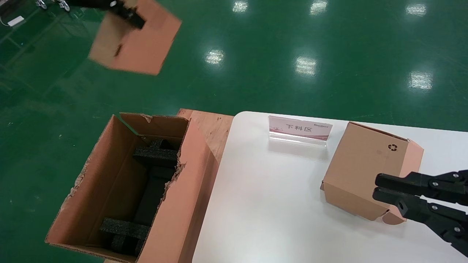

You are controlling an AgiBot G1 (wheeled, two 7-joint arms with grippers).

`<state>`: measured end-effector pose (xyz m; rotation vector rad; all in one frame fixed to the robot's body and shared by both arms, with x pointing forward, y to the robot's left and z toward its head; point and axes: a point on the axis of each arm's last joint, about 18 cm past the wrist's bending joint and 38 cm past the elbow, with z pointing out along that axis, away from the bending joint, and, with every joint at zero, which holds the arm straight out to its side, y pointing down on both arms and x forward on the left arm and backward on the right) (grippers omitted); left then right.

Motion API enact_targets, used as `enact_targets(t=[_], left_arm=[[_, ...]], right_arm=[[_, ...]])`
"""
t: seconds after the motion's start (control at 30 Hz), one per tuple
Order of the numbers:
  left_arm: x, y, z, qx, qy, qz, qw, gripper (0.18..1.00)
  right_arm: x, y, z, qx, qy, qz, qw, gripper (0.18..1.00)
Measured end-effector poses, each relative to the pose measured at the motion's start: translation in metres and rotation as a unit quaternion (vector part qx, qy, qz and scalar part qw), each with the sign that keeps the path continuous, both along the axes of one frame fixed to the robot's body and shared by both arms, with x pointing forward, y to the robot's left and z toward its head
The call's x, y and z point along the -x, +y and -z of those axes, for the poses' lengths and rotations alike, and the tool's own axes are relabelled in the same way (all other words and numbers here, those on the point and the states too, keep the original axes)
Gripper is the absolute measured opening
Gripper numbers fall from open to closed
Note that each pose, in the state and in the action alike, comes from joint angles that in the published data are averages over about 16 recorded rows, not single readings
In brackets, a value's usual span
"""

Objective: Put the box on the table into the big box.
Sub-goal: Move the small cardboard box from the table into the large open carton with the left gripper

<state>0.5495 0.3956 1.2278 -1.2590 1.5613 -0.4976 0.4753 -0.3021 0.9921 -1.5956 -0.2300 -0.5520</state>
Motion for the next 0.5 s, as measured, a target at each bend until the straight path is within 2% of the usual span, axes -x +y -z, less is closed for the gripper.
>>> enact_targets(t=[0.3,0.5], left_arm=[[0.033,0.038,0.014,0.070,0.083,-0.062,0.9922,0.335],[0.050,0.050,0.024,0.128,0.119,-0.097,0.9798,0.334]], right_arm=[[0.000,0.000,0.000,0.000,0.000,0.000,1.000,0.262],[0.000,0.000,0.000,0.000,0.000,0.000,1.000,0.395]])
